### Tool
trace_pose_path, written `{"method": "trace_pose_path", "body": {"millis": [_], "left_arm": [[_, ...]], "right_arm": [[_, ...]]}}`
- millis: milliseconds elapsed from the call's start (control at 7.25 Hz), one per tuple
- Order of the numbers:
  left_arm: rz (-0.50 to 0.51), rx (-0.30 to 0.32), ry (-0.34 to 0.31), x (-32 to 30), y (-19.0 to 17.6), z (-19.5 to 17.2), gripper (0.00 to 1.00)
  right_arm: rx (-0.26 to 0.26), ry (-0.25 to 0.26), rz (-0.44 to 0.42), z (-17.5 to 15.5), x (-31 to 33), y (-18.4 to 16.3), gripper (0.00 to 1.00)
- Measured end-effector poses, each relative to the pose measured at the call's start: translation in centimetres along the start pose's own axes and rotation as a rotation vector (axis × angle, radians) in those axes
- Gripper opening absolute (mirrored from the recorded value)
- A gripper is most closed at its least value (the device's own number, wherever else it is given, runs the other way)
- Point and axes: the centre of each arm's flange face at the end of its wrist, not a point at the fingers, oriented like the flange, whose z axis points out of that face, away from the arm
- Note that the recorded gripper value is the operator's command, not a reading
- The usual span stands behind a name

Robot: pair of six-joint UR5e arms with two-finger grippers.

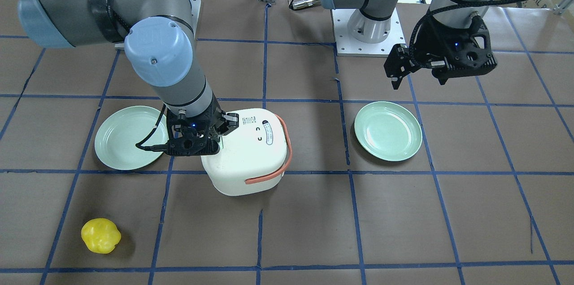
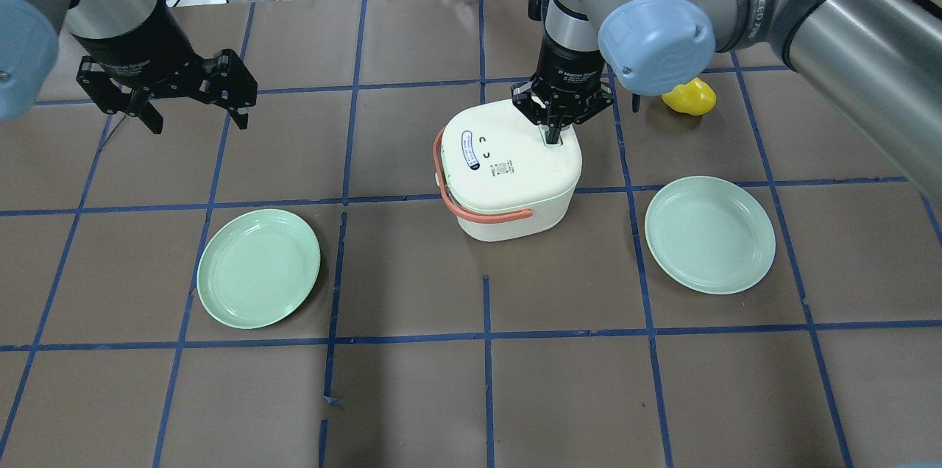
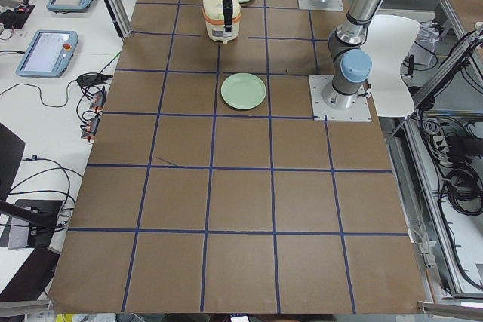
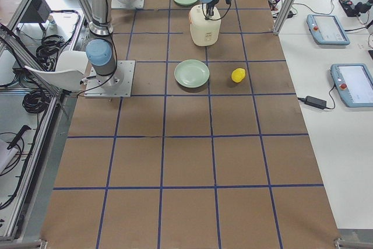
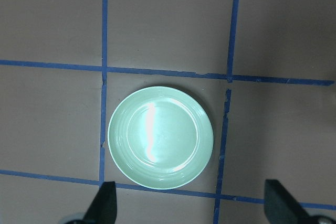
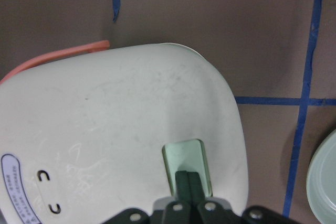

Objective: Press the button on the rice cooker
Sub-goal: 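Press down on the green lid button with the right gripper fingertips, then lift the right gripper up off the cooker as the lid pops open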

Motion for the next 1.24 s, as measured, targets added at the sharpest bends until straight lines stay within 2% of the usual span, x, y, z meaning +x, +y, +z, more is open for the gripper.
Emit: {"method": "trace_pose_path", "body": {"millis": [138,414,552,828,966,1103,1241], "left_arm": [[0.0,0.0,0.0,0.0,0.0,0.0,1.0],[0.0,0.0,0.0,0.0,0.0,0.0,1.0],[0.0,0.0,0.0,0.0,0.0,0.0,1.0],[0.0,0.0,0.0,0.0,0.0,0.0,1.0],[0.0,0.0,0.0,0.0,0.0,0.0,1.0],[0.0,-0.001,0.001,0.0,0.0,0.0,1.0],[0.0,0.0,0.001,0.0,0.0,0.0,1.0]], "right_arm": [[-0.001,0.0,-0.001,0.1,0.0,0.0,0.13],[0.017,0.001,0.01,-0.5,0.0,0.2,0.4],[0.038,0.003,0.026,-2.4,-0.4,1.0,0.58],[0.091,-0.006,0.072,-7.7,-1.9,3.9,0.77],[0.116,-0.01,0.088,-10.2,-2.4,5.1,0.82],[0.143,-0.005,0.095,-12.4,-2.2,5.7,0.83],[0.164,0.017,0.085,-14.1,-1.5,5.9,0.85]]}}
